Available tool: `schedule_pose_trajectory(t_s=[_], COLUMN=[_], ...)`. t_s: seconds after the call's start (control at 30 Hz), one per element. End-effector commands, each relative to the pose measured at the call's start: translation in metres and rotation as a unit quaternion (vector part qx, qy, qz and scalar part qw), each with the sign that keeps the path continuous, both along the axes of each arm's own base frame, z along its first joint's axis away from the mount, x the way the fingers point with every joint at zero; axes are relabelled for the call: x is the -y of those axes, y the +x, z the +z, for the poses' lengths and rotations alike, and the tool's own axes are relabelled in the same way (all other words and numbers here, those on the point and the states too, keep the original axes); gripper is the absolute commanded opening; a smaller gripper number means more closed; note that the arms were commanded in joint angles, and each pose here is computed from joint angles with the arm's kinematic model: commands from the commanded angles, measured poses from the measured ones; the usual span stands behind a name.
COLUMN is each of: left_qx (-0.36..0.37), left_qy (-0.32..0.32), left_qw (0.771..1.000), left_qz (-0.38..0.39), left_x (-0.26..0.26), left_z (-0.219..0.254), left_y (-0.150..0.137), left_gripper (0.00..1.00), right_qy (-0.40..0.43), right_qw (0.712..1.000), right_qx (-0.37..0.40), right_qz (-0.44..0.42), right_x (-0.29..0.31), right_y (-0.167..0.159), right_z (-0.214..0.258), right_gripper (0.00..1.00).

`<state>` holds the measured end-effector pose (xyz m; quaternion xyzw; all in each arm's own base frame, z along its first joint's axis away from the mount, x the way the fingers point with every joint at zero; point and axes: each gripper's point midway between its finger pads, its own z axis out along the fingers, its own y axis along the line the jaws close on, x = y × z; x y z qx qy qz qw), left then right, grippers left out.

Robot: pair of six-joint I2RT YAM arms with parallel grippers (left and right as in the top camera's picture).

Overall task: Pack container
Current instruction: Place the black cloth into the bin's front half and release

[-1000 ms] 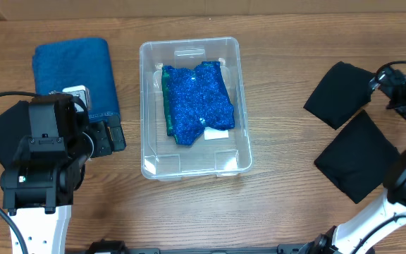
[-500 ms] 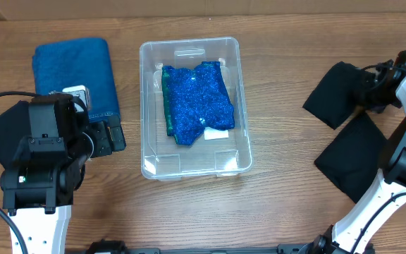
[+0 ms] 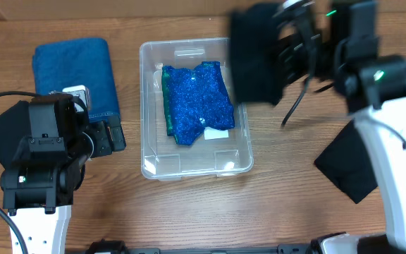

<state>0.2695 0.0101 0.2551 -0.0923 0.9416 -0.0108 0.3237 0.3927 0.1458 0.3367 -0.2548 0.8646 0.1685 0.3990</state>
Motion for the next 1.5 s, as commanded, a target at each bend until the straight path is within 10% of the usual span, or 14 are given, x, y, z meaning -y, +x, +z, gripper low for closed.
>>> schedule_pose_trajectory(t_s=[0.0,0.53,0.57,0.7,0.87,0.97,1.2,1.47], left_qx=[0.011,0.001,0.001,0.000,0.000,0.000,0.000,0.000], left_qy=[-0.003,-0.003,-0.003,-0.003,-0.003,-0.003,-0.003,-0.003], left_qw=[1.000,1.000,1.000,1.000,1.000,1.000,1.000,1.000], left_qz=[0.010,0.010,0.010,0.010,0.010,0.010,0.010,0.010], left_x=[-0.002,-0.002,-0.002,-0.002,-0.002,-0.002,-0.002,-0.002], left_z=[0.009,0.005,0.005,0.005,0.005,0.005,0.005,0.005], left_y=[0.003,-0.001,-0.001,-0.002,-0.002,-0.002,-0.002,-0.002], left_gripper=[1.00,1.00,1.00,1.00,1.00,1.00,1.00,1.00], right_qy=[-0.164,-0.339,-0.361,-0.395,-0.315,-0.127,0.080,0.167], right_qw=[0.979,0.848,0.855,0.914,0.902,0.891,0.773,0.609], right_qx=[0.017,-0.093,-0.074,0.045,0.109,0.101,-0.082,-0.232], right_qz=[0.118,0.396,0.365,-0.073,-0.274,-0.423,-0.624,-0.740], right_x=[-0.057,-0.147,-0.142,-0.069,-0.019,0.035,0.246,0.353], right_y=[-0.040,-0.135,-0.116,0.014,0.011,-0.012,-0.085,-0.166], right_z=[-0.036,-0.211,-0.214,-0.156,-0.074,-0.018,-0.024,-0.196], right_gripper=[0.04,0.05,1.00,1.00,1.00,1.00,1.00,1.00])
